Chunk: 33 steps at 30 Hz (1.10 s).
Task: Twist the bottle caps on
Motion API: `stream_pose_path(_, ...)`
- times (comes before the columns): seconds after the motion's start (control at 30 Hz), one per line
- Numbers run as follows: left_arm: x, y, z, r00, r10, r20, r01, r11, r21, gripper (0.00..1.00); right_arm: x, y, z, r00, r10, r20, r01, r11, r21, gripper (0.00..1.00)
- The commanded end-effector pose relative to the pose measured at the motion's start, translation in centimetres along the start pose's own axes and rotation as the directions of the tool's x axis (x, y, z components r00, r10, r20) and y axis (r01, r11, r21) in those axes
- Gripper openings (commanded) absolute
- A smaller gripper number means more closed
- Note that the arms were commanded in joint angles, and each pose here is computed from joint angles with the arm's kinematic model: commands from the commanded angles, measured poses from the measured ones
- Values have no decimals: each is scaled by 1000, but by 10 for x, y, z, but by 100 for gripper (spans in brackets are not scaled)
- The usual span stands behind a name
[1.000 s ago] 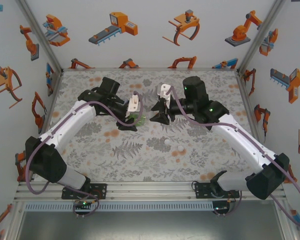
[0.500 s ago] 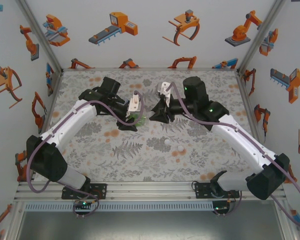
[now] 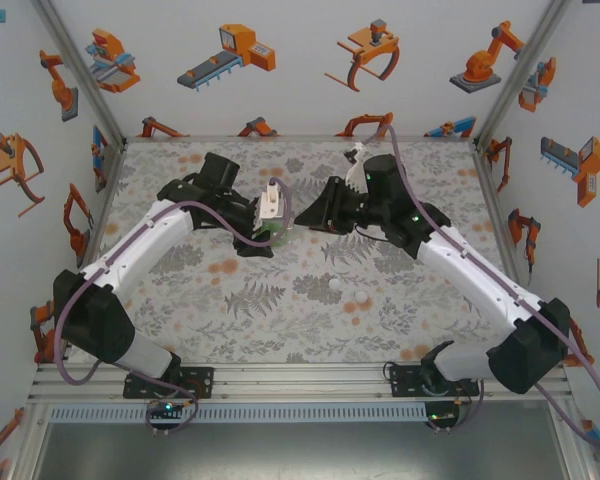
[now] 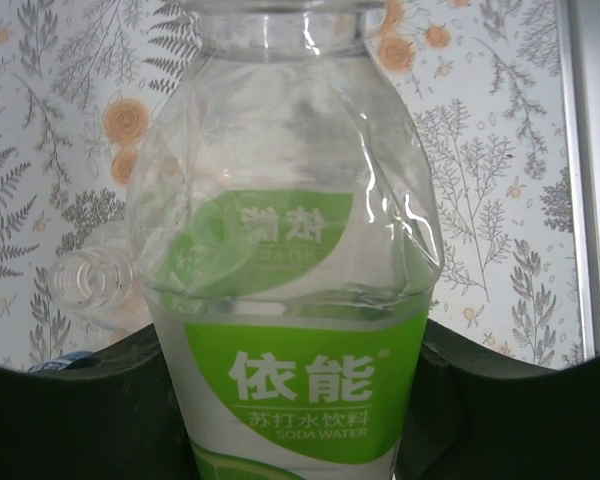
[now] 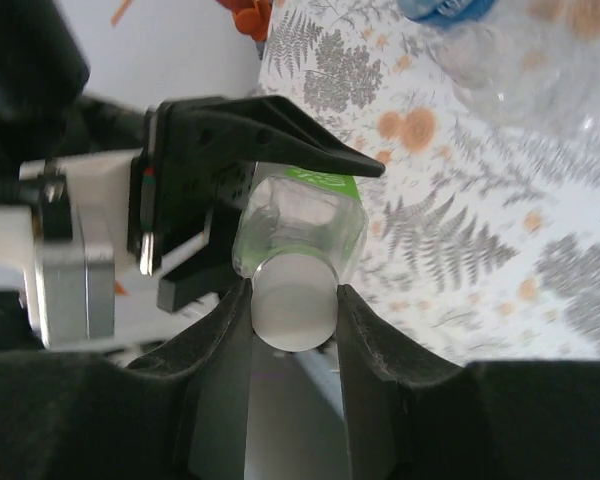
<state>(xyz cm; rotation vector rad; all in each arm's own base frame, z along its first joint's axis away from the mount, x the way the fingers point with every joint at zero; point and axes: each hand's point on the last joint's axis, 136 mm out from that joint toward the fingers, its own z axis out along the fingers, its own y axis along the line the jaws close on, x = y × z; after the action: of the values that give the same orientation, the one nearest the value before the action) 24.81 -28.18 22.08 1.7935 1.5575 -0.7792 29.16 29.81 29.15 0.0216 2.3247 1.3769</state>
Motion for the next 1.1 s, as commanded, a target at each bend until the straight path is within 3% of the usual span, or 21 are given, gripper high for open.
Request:
stream_pose_path(0.0, -21, -1, -8, 996, 56, 71, -54, 998, -29, 0, -3, -32, 10, 947, 318, 41, -320, 943, 86, 0)
stream_pose_path(0.1, -21, -1, -8, 996, 57, 74, -55, 998, -28, 0, -10, -25, 5, 965, 257, 47, -260, 963, 77, 0)
stream_pose_path(0.23, -21, -4, -8, 995, 63, 73, -61, 998, -22, 0, -24, -9, -9, 997, 53, 64, -57, 997, 61, 44)
stream_pose_path(0.37, -21, -7, -8, 995, 67, 72, -67, 998, -3, 0, -33, 19, -31, 959, -267, 95, 267, 964, 15, 50)
stream_pose_path(0.43, -21, -9, -8, 995, 69, 74, -70, 998, 5, 0, -28, 38, -43, 880, -464, 100, 468, 883, -26, 50)
stream_pose_path(0.57, -26, -20, -10, 990, 85, 113, -93, 994, 61, 0, 0, 63, -62, 596, -793, 123, 802, 581, -137, 52)
stream_pose_path(0.67, -29, -26, -9, 988, 84, 133, -97, 991, 94, 0, 17, 73, -71, 410, -893, 188, 907, 376, -193, 52)
stream_pose_path(0.73, -29, -27, -10, 988, 83, 133, -97, 990, 102, 0, 26, 77, -72, 320, -919, 232, 937, 269, -224, 53)
stream_pose_path(0.93, -29, -29, -9, 988, 84, 131, -98, 989, 111, 0, 47, 72, -60, 182, -955, 234, 952, 112, -285, 55)
stream_pose_path(1.07, -29, -29, -9, 988, 83, 130, -98, 989, 114, 0, 54, 65, -44, 149, -970, 190, 953, 90, -290, 55)
